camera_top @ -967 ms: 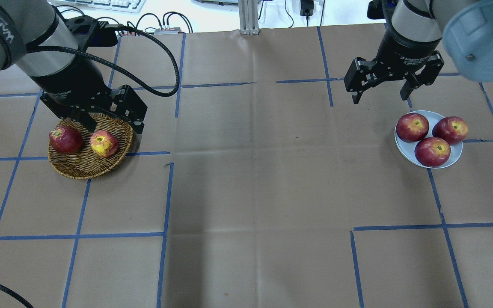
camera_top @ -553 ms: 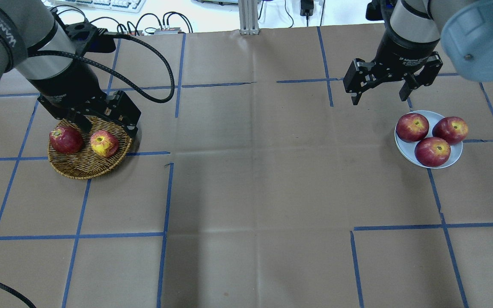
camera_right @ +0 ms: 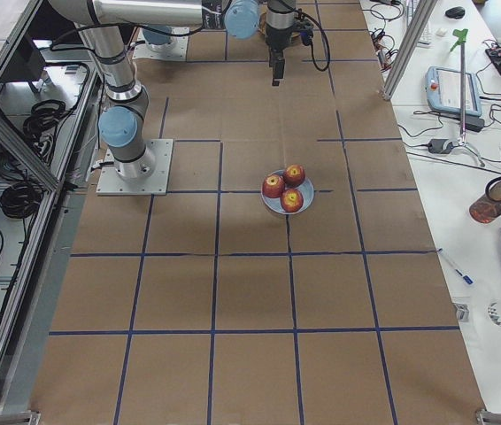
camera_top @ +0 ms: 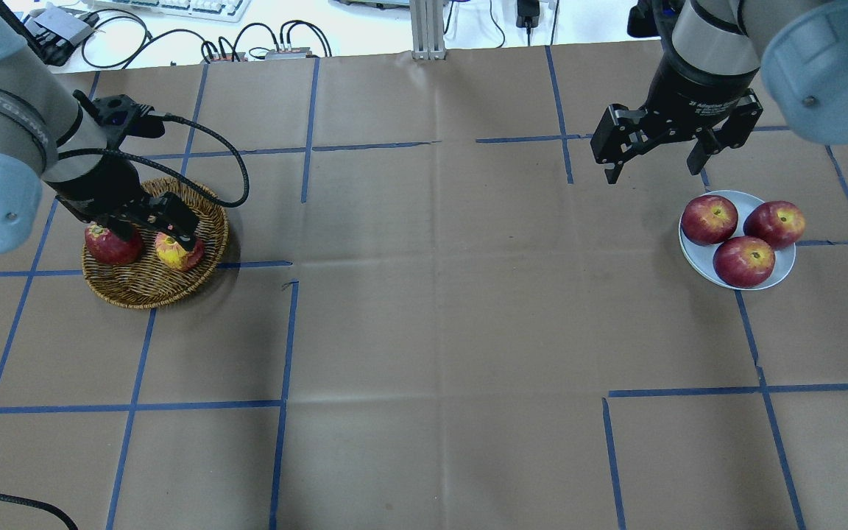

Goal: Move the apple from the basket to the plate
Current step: 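Grasp the yellow-red apple in the basket with the left gripper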

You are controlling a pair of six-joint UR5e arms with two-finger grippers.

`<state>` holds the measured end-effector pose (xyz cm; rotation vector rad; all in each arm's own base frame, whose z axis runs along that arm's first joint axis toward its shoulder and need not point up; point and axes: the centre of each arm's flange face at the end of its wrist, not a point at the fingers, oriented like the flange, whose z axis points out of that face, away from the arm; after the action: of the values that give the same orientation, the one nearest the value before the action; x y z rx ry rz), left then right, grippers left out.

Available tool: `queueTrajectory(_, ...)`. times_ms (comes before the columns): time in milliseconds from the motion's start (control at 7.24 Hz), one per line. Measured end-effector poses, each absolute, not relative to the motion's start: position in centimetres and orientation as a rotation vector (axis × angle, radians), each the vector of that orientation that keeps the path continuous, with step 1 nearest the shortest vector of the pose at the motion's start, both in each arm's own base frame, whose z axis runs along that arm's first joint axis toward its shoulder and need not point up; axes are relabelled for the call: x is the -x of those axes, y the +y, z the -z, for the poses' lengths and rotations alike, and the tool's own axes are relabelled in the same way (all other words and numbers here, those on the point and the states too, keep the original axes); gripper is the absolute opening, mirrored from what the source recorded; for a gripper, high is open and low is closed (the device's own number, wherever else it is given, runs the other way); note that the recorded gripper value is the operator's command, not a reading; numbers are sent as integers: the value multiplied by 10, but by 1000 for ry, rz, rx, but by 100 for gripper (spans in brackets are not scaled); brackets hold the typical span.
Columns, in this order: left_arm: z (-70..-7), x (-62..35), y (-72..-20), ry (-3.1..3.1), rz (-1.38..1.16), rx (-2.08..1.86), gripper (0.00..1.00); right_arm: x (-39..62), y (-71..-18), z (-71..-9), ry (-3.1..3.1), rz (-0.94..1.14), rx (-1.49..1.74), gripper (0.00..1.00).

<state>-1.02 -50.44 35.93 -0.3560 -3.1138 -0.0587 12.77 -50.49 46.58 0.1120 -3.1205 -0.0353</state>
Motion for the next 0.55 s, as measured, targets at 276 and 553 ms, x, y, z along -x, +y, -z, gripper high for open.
queueTrajectory(276,-312,-19,-532,-3117,30,434,99,-128,-504,-467,-3120,33,-117,100)
queueTrajectory(553,-274,-36,-553,-3117,24,451,99,-128,-502,-468,-3120,29,-117,100)
